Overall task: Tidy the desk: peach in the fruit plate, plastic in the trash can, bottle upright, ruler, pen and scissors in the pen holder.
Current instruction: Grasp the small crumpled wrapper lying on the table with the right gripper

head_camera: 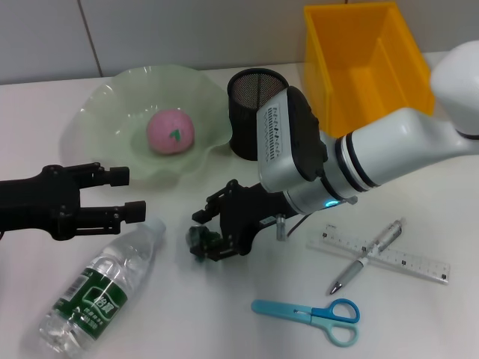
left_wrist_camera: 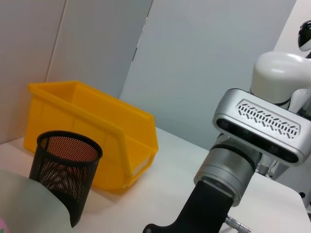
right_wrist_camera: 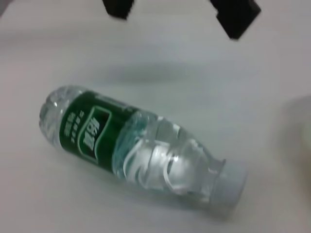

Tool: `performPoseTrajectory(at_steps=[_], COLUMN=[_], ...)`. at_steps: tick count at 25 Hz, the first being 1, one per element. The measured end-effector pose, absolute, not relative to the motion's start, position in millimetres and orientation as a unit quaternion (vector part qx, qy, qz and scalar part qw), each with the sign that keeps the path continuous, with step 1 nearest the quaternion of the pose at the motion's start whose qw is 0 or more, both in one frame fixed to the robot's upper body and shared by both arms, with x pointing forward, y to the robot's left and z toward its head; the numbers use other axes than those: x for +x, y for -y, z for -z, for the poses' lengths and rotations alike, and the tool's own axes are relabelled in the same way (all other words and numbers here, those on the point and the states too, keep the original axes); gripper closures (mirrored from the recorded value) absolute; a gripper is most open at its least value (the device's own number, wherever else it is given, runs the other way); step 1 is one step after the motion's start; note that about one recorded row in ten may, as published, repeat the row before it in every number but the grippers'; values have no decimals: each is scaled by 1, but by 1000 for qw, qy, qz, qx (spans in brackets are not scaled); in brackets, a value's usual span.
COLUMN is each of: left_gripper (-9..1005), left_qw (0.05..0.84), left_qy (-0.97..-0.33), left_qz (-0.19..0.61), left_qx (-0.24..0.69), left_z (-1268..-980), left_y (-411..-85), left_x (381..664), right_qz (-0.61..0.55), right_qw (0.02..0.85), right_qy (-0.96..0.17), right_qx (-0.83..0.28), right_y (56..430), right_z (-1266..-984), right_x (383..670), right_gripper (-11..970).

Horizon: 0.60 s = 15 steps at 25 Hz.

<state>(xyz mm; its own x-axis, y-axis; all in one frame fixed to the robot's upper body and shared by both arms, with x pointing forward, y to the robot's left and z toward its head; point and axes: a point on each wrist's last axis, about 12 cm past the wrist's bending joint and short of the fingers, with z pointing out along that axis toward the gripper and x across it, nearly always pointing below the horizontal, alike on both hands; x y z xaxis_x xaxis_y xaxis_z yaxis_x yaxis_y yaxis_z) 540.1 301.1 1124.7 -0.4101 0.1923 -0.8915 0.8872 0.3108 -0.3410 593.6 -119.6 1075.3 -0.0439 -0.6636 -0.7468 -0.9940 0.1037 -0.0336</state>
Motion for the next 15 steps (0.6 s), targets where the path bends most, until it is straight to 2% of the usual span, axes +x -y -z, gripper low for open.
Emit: performPoseTrajectory(at_steps=[3, 13, 15], left_gripper=[166, 166, 166], left_qw=[388, 389, 389], left_qy=[-711, -710, -710], left_qz=[447, 445, 445], left_qx=[380, 382, 382], left_z=[-1125, -1126, -1126], left_y=[-301, -302, -302], left_x=[541, 542, 542], right_qz=[-267, -268, -268], right_qw=[318, 318, 318], right_qy=[-672, -671, -671], right_qx=[-613, -614, -614], right_y=[119, 118, 118], right_z=[-1075, -1075, -1075], right_x=[593, 593, 593], right_gripper=[442, 613, 611])
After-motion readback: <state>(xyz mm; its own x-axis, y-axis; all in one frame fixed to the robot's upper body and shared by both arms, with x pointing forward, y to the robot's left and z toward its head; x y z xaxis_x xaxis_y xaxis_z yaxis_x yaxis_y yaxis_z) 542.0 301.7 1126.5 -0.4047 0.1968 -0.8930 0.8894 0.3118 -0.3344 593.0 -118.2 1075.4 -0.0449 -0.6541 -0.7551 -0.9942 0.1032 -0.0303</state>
